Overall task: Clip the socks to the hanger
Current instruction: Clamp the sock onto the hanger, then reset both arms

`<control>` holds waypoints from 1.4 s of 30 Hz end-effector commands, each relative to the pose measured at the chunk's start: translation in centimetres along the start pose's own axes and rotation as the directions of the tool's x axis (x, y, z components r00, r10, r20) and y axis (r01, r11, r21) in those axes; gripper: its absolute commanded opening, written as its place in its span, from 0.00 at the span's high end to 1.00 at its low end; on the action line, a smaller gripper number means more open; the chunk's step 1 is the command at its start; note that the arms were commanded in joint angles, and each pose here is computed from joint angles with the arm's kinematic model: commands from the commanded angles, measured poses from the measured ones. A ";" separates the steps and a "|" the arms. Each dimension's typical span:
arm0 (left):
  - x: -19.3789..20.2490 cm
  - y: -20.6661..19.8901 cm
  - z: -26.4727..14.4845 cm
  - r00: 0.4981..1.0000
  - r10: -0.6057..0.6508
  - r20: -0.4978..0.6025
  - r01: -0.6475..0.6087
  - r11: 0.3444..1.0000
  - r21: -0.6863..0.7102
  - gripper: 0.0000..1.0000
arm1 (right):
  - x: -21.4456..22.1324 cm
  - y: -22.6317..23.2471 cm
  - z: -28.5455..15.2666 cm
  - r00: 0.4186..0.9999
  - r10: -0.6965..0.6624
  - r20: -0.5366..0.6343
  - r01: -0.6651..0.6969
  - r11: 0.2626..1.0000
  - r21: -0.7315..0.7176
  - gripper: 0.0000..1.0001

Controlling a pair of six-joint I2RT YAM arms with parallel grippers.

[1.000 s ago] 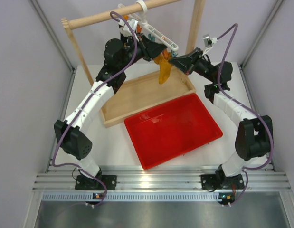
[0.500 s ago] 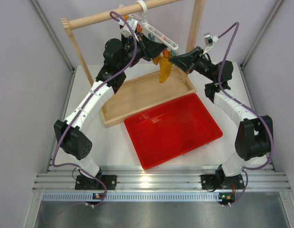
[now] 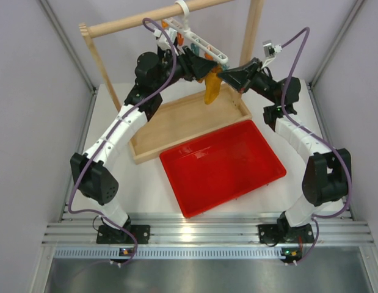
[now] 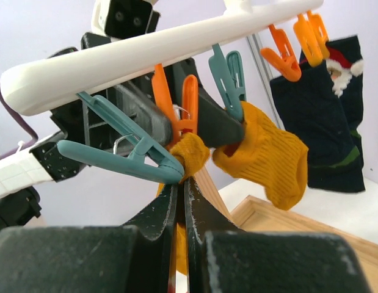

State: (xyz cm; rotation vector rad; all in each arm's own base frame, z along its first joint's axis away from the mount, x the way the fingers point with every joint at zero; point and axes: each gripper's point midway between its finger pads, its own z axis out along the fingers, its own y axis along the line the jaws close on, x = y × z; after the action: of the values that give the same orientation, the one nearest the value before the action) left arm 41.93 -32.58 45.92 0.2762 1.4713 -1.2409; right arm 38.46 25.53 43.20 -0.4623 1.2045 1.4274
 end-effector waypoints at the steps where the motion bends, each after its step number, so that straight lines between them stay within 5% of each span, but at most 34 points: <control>1: -2.4 -2.7 -1.1 0.998 0.033 0.061 -0.038 0.996 0.075 0.27 | -2.7 1.5 0.7 0.995 -0.085 0.057 0.087 0.995 -0.042 1.00; 10: -2.0 -2.6 -3.8 0.993 0.100 0.058 -0.102 0.995 0.017 0.15 | -0.6 -1.0 0.1 0.999 -0.044 0.025 0.043 0.999 0.027 0.96; 15: 0.8 -0.8 -6.6 0.985 0.174 -0.016 -0.175 0.982 -0.064 0.13 | 0.4 -2.1 -0.4 0.999 -0.043 0.006 0.042 0.996 0.080 0.59; 20: 3.2 -0.2 -10.1 0.948 0.295 -0.120 -0.307 0.946 -0.100 0.02 | 1.3 -3.0 -1.8 1.000 -0.029 -0.010 0.030 0.987 0.157 0.38; 24: 6.0 2.0 -13.5 0.888 0.364 -0.282 -0.418 0.894 -0.161 0.02 | 2.5 -4.5 -4.3 0.997 -0.055 -0.061 0.070 0.957 0.281 0.10; 27: 7.5 2.7 -16.1 0.839 0.365 -0.403 -0.466 0.865 -0.185 0.02 | 2.5 -3.5 -6.6 0.988 -0.109 -0.109 0.140 0.933 0.332 0.01; 34: 9.8 5.5 -22.4 0.746 0.345 -0.570 -0.576 0.763 -0.293 0.02 | 6.6 -2.1 -13.0 0.922 -0.132 -0.363 0.293 0.852 0.433 0.00; 39: 11.5 7.9 -27.9 0.651 0.348 -0.675 -0.684 0.654 -0.322 0.02 | 9.1 -1.6 -18.2 0.821 -0.154 -0.550 0.458 0.753 0.472 0.00; 42: 11.6 9.4 -30.7 0.656 0.318 -0.684 -0.694 0.611 -0.381 0.02 | 9.1 0.3 -20.4 0.778 -0.219 -0.589 0.541 0.709 0.452 0.00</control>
State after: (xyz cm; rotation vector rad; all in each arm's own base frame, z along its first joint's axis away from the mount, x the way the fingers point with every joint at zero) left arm 27.64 -13.32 26.67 0.6456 1.9856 -0.2587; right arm 30.77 15.32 30.88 -0.5305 1.6776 0.6590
